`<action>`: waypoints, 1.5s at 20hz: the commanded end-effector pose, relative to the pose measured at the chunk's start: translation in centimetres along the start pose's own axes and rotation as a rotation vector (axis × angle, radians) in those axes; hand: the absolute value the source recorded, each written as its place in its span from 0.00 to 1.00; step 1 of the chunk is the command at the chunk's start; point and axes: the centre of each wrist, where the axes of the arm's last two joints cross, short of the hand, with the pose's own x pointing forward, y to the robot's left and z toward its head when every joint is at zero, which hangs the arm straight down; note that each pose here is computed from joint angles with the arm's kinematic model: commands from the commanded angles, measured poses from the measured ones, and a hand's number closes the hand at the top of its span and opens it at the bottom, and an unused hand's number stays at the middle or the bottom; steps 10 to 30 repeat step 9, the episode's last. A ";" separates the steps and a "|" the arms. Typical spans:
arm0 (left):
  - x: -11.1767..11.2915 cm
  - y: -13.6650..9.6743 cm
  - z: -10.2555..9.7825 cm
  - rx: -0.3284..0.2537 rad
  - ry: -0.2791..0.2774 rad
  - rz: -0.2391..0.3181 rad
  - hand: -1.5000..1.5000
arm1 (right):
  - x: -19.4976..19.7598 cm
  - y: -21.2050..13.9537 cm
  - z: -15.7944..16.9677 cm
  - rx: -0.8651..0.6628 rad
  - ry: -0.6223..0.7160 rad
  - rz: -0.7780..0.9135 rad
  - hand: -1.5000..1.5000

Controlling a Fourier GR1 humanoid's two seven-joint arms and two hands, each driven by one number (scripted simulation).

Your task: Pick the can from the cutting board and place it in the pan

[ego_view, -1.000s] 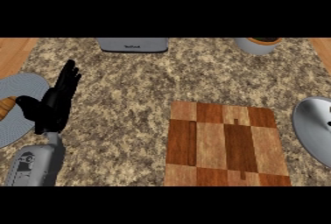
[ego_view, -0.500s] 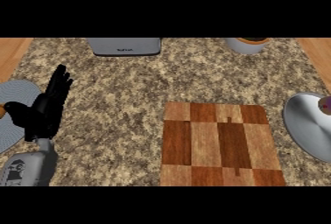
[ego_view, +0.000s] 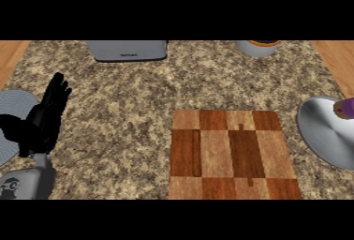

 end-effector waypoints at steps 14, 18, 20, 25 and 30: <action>0.2 0.4 -0.7 -0.036 -0.031 0.010 0.50 | 8.1 -1.0 10.6 0.002 0.012 0.055 0.00; 0.2 0.4 -0.7 -0.036 -0.031 0.010 0.50 | 8.1 -1.0 10.6 0.002 0.012 0.055 0.00; 0.2 0.4 -0.7 -0.036 -0.031 0.010 0.50 | 8.1 -1.0 10.6 0.002 0.012 0.055 0.00; 0.2 0.4 -0.7 -0.036 -0.031 0.010 0.50 | 8.1 -1.0 10.6 0.002 0.012 0.055 0.00; 0.2 0.4 -0.7 -0.036 -0.031 0.010 0.50 | 8.1 -1.0 10.6 0.002 0.012 0.055 0.00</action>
